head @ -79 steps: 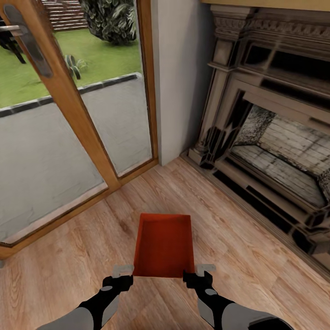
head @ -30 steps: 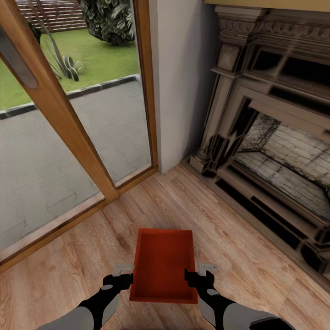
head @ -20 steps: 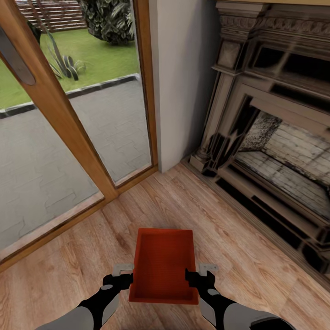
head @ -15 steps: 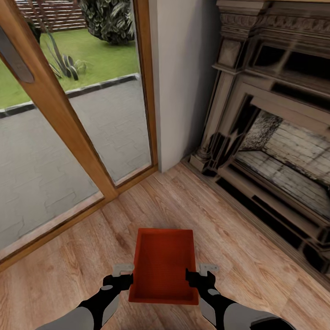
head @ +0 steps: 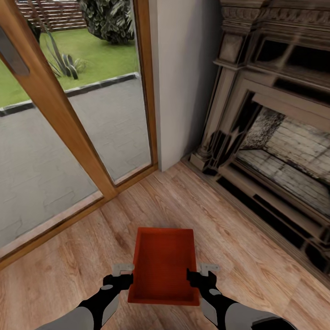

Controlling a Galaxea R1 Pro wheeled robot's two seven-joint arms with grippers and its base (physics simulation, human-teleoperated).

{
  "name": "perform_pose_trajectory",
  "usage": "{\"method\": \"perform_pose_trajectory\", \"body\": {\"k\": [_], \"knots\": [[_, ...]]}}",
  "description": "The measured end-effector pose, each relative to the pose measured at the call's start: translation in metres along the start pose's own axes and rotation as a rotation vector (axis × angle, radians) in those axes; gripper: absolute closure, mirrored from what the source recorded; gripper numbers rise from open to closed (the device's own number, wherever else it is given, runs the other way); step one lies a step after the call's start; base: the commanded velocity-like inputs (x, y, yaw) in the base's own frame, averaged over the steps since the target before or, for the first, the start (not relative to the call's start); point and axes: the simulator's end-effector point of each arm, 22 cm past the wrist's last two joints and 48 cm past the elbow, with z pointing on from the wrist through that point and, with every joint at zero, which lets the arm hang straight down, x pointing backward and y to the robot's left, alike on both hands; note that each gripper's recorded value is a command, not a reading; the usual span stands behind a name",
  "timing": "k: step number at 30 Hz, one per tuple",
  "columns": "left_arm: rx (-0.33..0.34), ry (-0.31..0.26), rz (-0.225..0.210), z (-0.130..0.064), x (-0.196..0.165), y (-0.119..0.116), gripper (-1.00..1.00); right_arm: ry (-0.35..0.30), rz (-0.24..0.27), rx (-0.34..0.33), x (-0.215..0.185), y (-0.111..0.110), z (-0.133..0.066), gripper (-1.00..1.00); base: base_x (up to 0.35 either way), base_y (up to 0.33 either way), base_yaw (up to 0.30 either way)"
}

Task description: Move the two storage containers from the living room to the garage. In the garage, place one container on the floor and stack the other container on top of it (either order is fine).

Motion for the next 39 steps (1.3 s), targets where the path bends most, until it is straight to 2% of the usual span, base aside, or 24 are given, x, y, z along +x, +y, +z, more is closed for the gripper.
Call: {"method": "perform_pose_trajectory", "body": {"k": [10, 15, 21, 39], "knots": [[-0.002, -0.001, -0.006, 0.015, 0.004, 0.0, -1.0, -0.004, -0.013, 0.014, 0.005, -0.014, 0.016, -1.0, 0.0, 0.0, 0.0], [-0.002, -0.002, -0.008, 0.023, 0.006, 0.0, -1.0, -0.004, -0.016, 0.015, 0.009, -0.016, 0.023, -1.0, 0.0, 0.0, 0.0], [-0.004, -0.003, -0.01, 0.033, 0.01, 0.001, -1.0, -0.008, -0.048, -0.001, 0.012, -0.013, 0.032, -1.0, 0.0, 0.0, 0.0], [-0.006, -0.003, -0.011, 0.036, 0.011, 0.002, -1.0, -0.009, -0.059, -0.005, 0.014, -0.013, 0.035, -1.0, 0.0, 0.0, 0.0]]}}
